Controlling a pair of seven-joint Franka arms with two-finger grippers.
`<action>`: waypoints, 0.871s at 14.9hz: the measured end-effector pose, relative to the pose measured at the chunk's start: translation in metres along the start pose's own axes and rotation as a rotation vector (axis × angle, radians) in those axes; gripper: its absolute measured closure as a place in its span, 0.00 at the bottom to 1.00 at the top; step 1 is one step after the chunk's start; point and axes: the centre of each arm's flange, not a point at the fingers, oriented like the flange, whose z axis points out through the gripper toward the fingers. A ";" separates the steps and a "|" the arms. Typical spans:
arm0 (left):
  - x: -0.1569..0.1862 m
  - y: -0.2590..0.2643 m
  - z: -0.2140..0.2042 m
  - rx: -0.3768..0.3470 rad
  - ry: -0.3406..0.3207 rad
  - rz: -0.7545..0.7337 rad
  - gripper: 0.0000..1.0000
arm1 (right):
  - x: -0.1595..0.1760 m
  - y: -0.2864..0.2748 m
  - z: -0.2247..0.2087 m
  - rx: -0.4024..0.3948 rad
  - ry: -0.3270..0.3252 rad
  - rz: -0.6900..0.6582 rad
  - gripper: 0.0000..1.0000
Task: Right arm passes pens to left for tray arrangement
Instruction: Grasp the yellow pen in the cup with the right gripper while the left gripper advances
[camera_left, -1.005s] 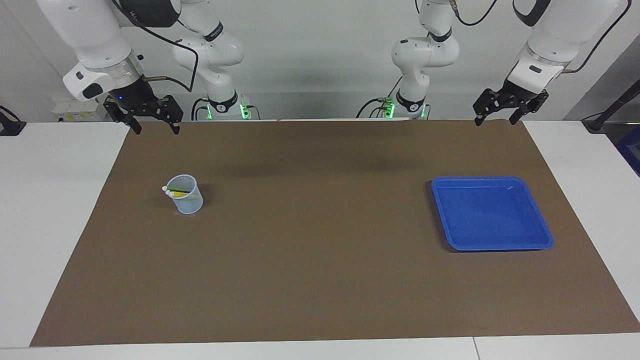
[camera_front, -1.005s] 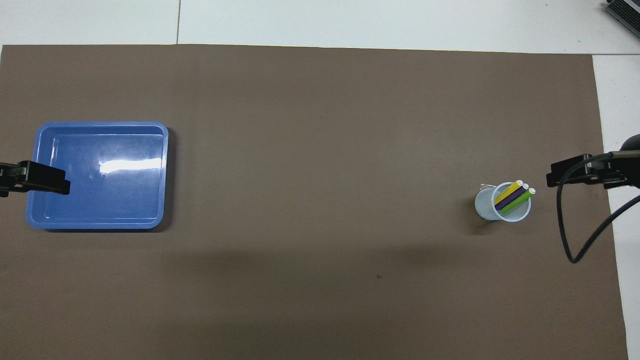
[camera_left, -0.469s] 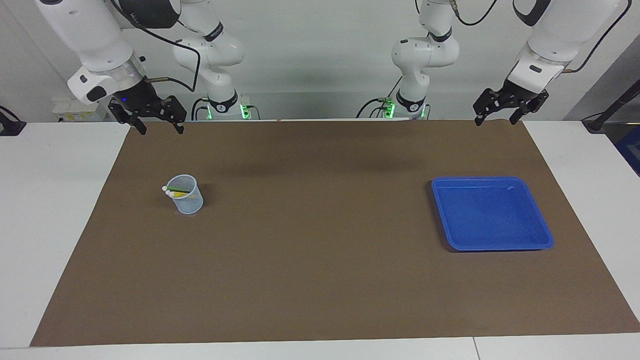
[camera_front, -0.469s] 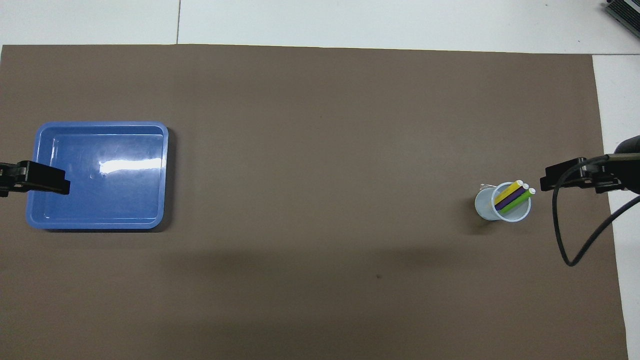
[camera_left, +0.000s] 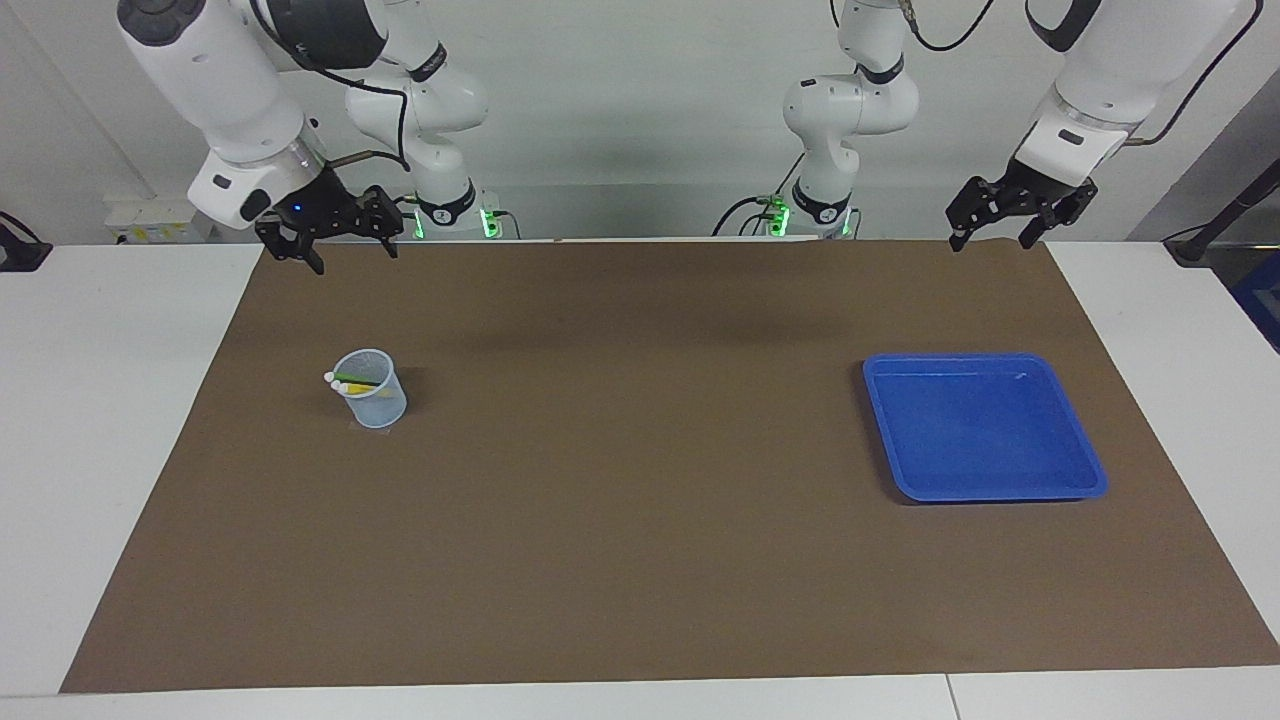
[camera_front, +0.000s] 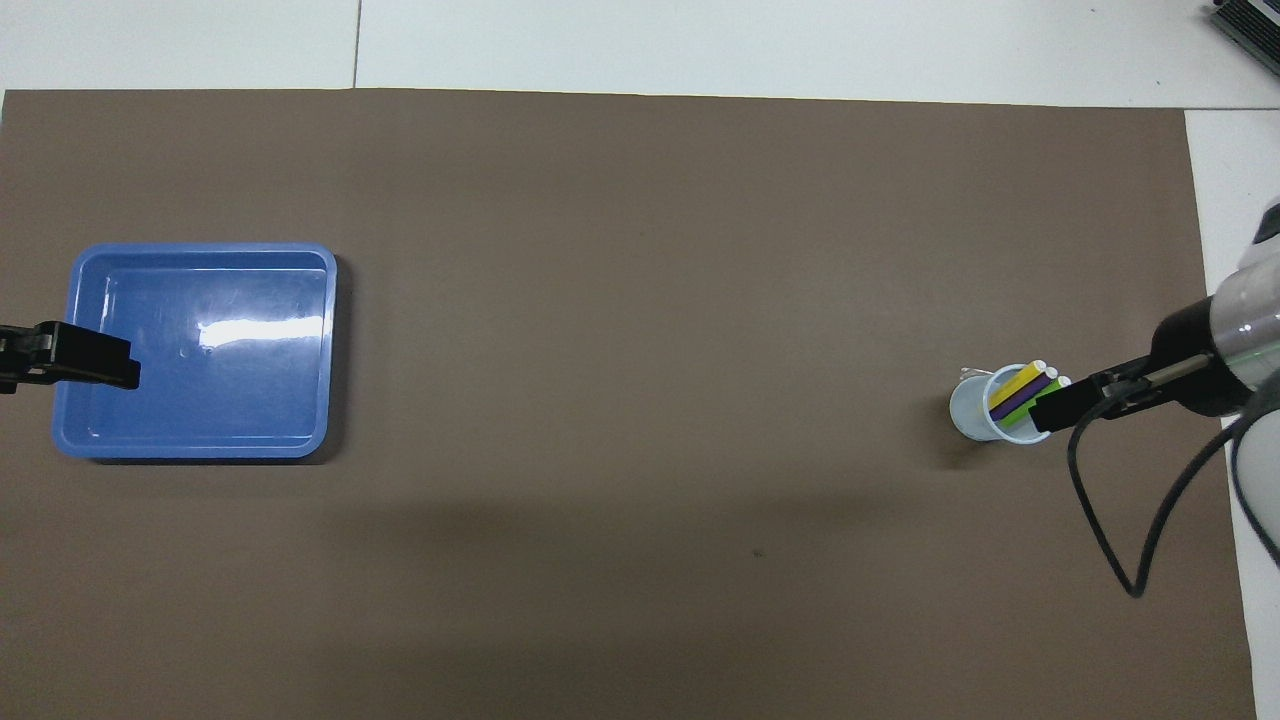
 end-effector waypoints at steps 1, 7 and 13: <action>0.000 0.000 0.000 0.000 0.000 0.000 0.00 | 0.003 -0.002 0.008 -0.002 0.003 -0.077 0.00; 0.000 0.000 0.000 0.000 0.001 0.000 0.00 | 0.015 0.019 0.050 -0.044 0.042 -0.498 0.00; 0.000 0.000 -0.001 0.000 0.006 0.000 0.00 | 0.052 0.040 0.112 -0.128 0.023 -0.929 0.00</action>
